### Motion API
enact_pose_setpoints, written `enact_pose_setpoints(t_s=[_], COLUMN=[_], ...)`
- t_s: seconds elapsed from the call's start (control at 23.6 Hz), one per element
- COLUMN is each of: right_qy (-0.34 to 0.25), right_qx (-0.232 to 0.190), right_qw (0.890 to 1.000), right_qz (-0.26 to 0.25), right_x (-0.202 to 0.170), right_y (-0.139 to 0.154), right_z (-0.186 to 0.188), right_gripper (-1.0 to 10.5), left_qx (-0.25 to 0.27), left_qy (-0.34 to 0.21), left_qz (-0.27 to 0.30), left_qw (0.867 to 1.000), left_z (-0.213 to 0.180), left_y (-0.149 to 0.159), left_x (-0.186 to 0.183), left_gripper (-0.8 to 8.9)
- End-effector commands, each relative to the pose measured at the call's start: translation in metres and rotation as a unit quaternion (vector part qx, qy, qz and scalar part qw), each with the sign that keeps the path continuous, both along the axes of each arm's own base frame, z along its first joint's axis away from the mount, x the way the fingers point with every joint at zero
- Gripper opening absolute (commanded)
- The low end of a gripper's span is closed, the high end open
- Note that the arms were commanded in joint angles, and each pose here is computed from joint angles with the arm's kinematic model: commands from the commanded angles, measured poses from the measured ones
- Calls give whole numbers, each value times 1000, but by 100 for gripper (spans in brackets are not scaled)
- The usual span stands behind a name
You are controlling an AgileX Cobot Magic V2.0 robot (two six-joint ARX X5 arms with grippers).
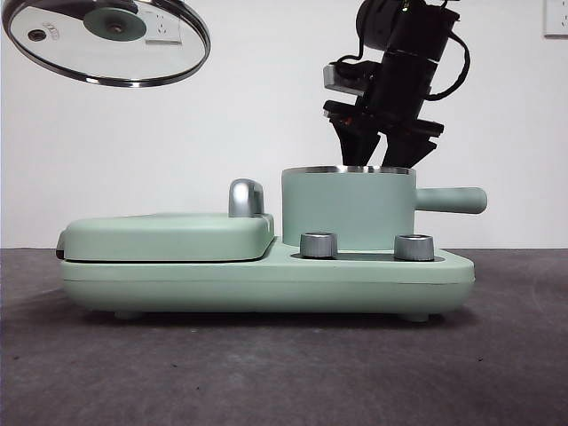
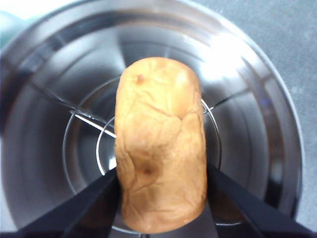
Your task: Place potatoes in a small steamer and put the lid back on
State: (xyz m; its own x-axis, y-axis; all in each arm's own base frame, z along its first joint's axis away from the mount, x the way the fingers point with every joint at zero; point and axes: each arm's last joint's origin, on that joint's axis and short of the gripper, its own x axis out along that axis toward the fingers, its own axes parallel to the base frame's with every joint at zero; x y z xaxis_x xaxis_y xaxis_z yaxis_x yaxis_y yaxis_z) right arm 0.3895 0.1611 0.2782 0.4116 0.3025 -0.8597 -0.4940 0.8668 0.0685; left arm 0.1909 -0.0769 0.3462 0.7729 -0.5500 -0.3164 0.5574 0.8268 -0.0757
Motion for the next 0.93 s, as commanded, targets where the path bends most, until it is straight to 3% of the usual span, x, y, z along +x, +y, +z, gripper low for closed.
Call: enact_pose_setpoints(t_s=[0.04,0.25,0.42,0.68,0.93], right_qy=[-1,-10,-44,-135,-195], right_qx=[-4,16,31,57,69], right_qw=[1000,1000,998,989,978], right_qz=[5,15,16,8,-3], right_x=[7,6,-8,-81,-168], right_y=[5,7,1,-30,-67], right_z=[-6,2,41,125,121], right_gripper=[306,354,382,387,386], left_qx=[-4,-4,-4,-4,-3], left_qy=[-20,-19,-19,-20,-20], left_qz=[-3,-3,-3,-3,-4], left_qw=[1000,1000,1000,1000,1000], left_z=[6,6,6,6,6], left_y=[-1,-1,-1,-1,-1], left_x=[1,1,1,1,1], left_gripper=[9,9,9,9,9])
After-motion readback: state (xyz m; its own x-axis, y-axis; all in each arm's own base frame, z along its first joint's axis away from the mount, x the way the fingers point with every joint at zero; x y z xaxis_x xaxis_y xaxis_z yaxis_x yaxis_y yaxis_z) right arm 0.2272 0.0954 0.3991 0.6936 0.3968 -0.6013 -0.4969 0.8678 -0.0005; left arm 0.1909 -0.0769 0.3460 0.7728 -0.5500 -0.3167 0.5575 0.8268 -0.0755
